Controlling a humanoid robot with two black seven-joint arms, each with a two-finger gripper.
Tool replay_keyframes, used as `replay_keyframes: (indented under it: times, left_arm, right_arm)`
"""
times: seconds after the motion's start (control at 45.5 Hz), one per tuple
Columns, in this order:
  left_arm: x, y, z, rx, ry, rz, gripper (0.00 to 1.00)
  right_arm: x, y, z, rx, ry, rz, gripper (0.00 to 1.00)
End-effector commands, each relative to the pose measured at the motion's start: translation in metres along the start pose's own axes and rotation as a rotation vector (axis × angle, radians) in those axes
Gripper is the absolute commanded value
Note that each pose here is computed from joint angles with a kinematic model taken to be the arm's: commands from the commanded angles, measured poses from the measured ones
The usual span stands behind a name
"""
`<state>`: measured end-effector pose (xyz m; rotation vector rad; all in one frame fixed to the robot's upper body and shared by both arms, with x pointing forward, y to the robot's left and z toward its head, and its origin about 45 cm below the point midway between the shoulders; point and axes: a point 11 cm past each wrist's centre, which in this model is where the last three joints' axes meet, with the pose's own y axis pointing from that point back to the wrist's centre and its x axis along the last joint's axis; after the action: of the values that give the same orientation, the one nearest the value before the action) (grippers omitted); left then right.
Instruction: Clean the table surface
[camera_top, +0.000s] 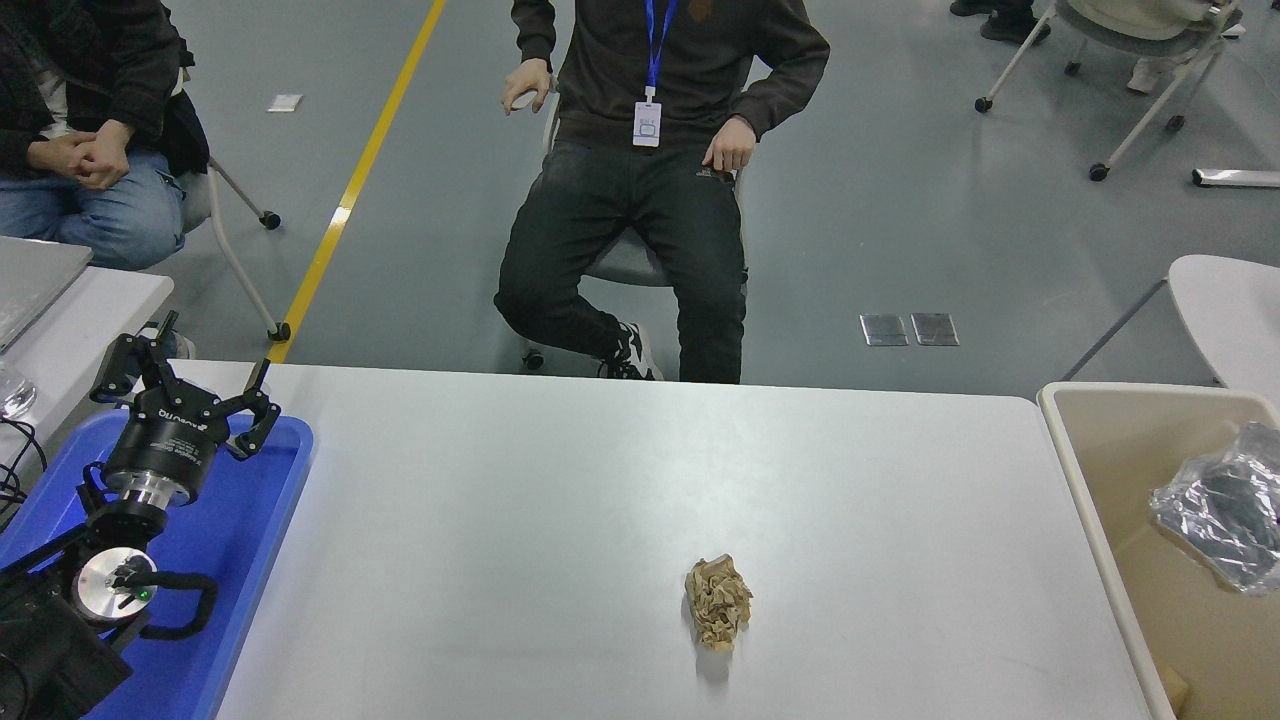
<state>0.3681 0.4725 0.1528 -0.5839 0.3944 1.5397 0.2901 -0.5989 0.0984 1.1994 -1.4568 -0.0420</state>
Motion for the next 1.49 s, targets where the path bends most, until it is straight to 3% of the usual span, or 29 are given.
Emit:
replay_keyframes:
  times: [0.0, 0.681, 0.835, 0.923, 1.099, 1.297, 1.473]
  left_arm:
    - [0.000, 0.000, 0.000, 0.000, -0.001, 0.001, 1.00]
    - [0.000, 0.000, 0.000, 0.000, -0.001, 0.001, 1.00]
    - [0.000, 0.000, 0.000, 0.001, 0.000, 0.001, 1.00]
    - [0.000, 0.000, 0.000, 0.001, 0.000, 0.001, 1.00]
    - [0.000, 0.000, 0.000, 0.000, 0.000, 0.000, 1.00]
    - [0.000, 0.000, 0.000, 0.000, -0.001, 0.001, 1.00]
    - [0.000, 0.000, 0.000, 0.000, 0.000, 0.000, 1.00]
  right_arm:
    - [-0.018, -0.002, 0.001, -0.002, -0.013, -0.014, 0.00]
    - [-0.017, -0.002, 0.001, -0.002, -0.012, -0.009, 0.00]
    - [-0.015, -0.002, 0.002, -0.001, -0.006, 0.017, 0.27]
    - [-0.012, -0.002, 0.001, 0.002, -0.001, 0.048, 0.52]
    - [-0.005, -0.001, -0.001, 0.008, 0.007, 0.106, 0.88]
    - [0.004, -0.002, -0.011, 0.026, 0.001, 0.128, 0.94]
    - [0.043, -0.001, -0.061, 0.115, -0.051, 0.188, 0.96]
